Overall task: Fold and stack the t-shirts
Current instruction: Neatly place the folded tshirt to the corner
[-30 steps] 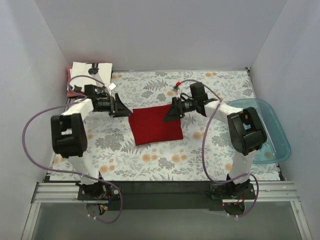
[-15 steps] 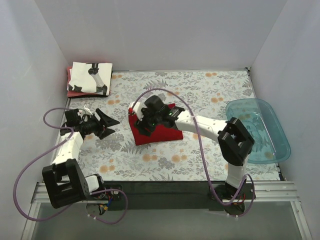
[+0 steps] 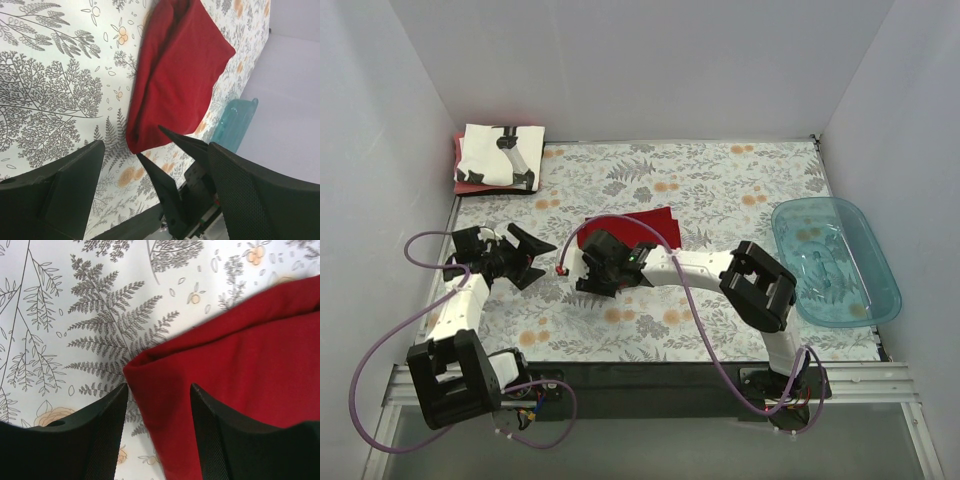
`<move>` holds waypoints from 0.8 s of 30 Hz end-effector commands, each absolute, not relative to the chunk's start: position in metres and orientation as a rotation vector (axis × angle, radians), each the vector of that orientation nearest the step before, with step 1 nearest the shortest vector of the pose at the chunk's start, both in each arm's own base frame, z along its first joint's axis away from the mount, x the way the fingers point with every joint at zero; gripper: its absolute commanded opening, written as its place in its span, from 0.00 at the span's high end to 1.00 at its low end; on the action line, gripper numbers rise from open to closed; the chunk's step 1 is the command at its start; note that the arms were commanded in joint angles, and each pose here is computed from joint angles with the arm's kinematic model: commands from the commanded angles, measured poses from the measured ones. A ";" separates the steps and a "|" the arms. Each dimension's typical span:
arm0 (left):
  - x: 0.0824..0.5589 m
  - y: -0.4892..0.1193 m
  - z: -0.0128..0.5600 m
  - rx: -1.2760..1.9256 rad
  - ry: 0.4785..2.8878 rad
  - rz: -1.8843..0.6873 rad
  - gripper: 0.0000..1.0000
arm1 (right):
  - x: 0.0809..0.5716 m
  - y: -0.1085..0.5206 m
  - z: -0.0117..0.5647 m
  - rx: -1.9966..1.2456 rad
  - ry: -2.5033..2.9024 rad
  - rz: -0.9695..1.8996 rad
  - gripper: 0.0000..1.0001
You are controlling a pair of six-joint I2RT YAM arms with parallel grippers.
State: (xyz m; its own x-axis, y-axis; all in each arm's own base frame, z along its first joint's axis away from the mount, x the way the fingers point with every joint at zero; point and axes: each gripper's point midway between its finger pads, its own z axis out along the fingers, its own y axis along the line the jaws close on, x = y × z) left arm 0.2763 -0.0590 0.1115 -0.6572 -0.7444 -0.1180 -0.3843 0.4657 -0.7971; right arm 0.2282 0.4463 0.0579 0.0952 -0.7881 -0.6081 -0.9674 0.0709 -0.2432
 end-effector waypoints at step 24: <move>0.331 -0.092 0.056 -1.153 2.306 -1.000 0.08 | 0.256 0.481 0.119 -1.607 1.527 0.471 0.99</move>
State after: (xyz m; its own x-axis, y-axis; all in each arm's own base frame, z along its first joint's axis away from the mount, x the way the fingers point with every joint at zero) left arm 0.3016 -0.0905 0.0454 -0.6363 -0.7707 0.0333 -0.5613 0.4330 -0.7053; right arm 0.2507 0.4594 0.0675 0.1485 -0.7317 -0.6652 -0.9525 0.0750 -0.2951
